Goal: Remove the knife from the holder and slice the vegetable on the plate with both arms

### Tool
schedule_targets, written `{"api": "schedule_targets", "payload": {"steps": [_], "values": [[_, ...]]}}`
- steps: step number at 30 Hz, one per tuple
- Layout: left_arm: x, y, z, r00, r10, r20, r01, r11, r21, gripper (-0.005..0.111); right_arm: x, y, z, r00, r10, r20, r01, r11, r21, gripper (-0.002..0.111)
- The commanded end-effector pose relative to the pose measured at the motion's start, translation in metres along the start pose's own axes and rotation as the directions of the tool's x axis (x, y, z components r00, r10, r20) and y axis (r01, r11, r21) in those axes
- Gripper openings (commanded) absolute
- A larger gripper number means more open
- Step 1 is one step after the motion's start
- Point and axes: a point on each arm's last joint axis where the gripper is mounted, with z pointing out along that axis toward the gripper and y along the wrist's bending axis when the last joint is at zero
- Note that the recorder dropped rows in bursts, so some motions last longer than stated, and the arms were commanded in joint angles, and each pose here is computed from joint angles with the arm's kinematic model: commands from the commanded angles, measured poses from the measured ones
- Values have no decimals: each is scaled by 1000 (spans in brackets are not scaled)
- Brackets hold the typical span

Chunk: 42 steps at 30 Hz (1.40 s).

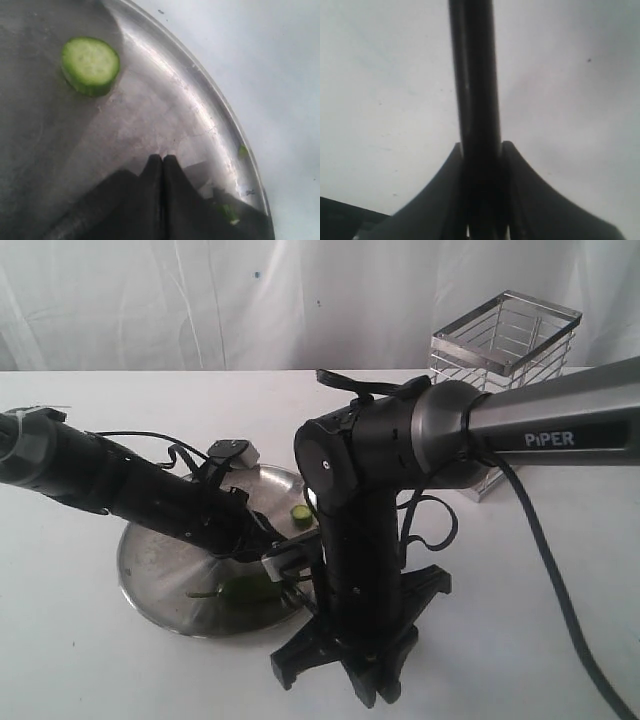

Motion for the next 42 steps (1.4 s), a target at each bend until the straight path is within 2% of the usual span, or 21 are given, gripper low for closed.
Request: {"api": "schedule_targets", "payload": {"steps": [1,7,10,13,20,25,28,32,34,36,38,41,42], "values": [[27,11,13,992,33,-125,-39,998,-42,0,0,-9,-2,1000,-16,13,15,997,71,0],[-7,0,7,996,85,-35,-83,995,47,0,0,-11,-3,999,-30,15,28,996,87,0],[-28,-9,-9,993,113,38,-113,994,3,0,-1,-16,-3,999,-43,21,39,989,143,0],[-38,-15,-21,988,131,79,-129,991,-30,0,-1,-16,-3,999,-43,21,39,989,143,0],[-51,-28,-38,985,109,131,-104,994,-42,0,-1,-16,-3,999,-43,21,39,989,143,0],[-62,-35,-56,979,82,187,-65,993,-100,0,-9,-12,-3,992,-43,115,31,994,103,0],[-65,-42,-66,978,98,187,-77,991,-113,0,-12,-11,-4,989,-46,143,33,995,91,0],[-61,-48,-80,976,90,197,-57,984,-167,0,-17,-11,-12,982,-73,172,59,995,83,0],[-58,-48,-88,971,91,219,-38,971,-236,0,-21,-13,-20,977,-83,195,79,996,28,0],[-53,-47,-95,967,78,241,-3,955,-296,0,-26,-17,-30,972,-56,227,83,991,-109,0],[-49,-46,-101,963,80,259,16,937,-348,0,-32,-25,-40,965,-8,264,80,961,-264,0],[-44,-45,-102,963,87,255,13,930,-369,0,-34,-40,-48,960,82,268,40,907,-419,0],[-43,-46,-102,965,96,246,1,931,-366,0,-32,-43,-49,965,75,251,50,888,-456,0]]}}
